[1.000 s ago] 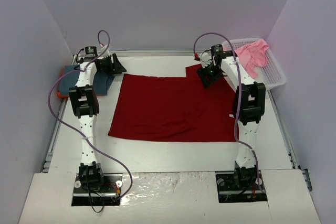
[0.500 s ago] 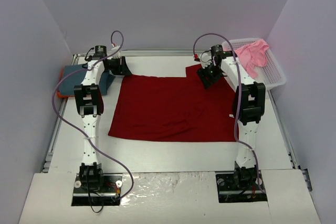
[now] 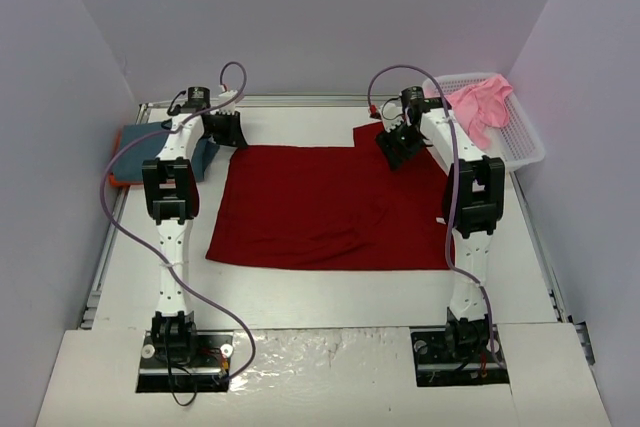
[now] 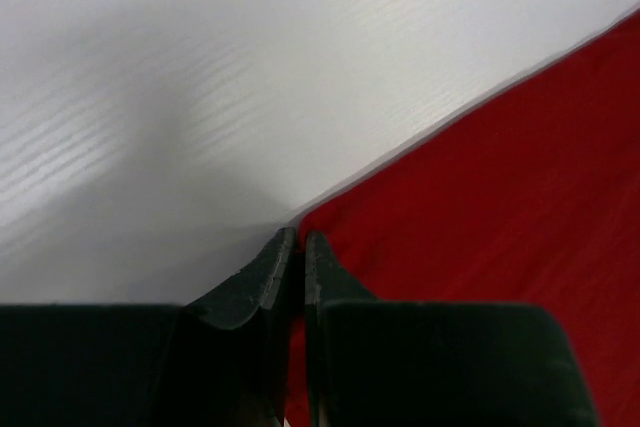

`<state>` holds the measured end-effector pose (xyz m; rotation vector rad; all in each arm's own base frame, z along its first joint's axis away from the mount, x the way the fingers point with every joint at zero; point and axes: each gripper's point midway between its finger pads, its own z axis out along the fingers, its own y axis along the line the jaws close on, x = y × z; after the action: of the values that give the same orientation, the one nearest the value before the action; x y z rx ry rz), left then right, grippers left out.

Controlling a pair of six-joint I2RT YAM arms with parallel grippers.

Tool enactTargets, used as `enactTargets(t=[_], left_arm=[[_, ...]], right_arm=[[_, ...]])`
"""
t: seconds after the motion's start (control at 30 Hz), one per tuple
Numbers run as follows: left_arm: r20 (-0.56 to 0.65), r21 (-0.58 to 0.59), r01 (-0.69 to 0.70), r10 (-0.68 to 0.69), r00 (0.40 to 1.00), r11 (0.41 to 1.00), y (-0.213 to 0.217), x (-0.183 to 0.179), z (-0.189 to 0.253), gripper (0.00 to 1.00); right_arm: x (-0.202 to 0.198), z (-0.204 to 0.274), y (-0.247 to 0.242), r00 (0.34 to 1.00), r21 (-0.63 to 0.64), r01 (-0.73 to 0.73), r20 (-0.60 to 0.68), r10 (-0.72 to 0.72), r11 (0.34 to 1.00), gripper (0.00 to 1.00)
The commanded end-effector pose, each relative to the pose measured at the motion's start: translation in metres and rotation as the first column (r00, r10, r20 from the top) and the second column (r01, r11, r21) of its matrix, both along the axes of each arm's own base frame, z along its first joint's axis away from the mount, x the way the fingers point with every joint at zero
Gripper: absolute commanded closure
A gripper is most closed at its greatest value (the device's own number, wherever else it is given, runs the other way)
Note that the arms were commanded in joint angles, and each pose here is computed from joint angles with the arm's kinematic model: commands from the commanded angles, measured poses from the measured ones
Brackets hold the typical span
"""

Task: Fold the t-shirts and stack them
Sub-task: Grap the side of the flattened tshirt furthest away from the robot with both arms

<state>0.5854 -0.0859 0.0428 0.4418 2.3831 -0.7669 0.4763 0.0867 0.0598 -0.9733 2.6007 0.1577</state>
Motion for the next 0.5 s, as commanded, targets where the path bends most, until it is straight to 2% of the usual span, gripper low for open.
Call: enactTargets(t=[0.0, 0.1, 0.23, 0.33, 0.47], left_arm=[[-0.006, 0.164, -0.037, 0.038, 0.999, 0.986, 0.019, -0.011, -0.004, 0.98], [0.049, 0.198, -0.08, 0.071, 0.996, 0.977, 0.023, -0.009, 0.011, 0.98], [0.1, 0.218, -0.078, 0.057, 0.993, 0.973, -0.002, -0.014, 0.038, 0.98], [0.114, 0.237, -0.088, 0.063, 0.991, 0.967, -0.01, -0.022, 0.049, 0.98], [0.123, 0.264, -0.11, 0.079, 0.989, 0.958, -0.009, -0.036, 0.063, 0.98]], right_arm=[[0.008, 0.017, 0.001, 1.0, -0.001, 0.001, 0.028, -0.001, 1.0, 0.48], [0.037, 0.059, 0.002, 0.987, 0.011, 0.013, 0.162, -0.015, 1.0, 0.48], [0.069, 0.088, -0.001, 0.952, 0.021, 0.044, 0.303, -0.048, 0.999, 0.44], [0.094, 0.089, -0.006, 0.926, 0.018, 0.067, 0.371, -0.068, 0.998, 0.44], [0.135, 0.058, -0.015, 0.9, 0.05, 0.126, 0.413, -0.136, 0.991, 0.43]])
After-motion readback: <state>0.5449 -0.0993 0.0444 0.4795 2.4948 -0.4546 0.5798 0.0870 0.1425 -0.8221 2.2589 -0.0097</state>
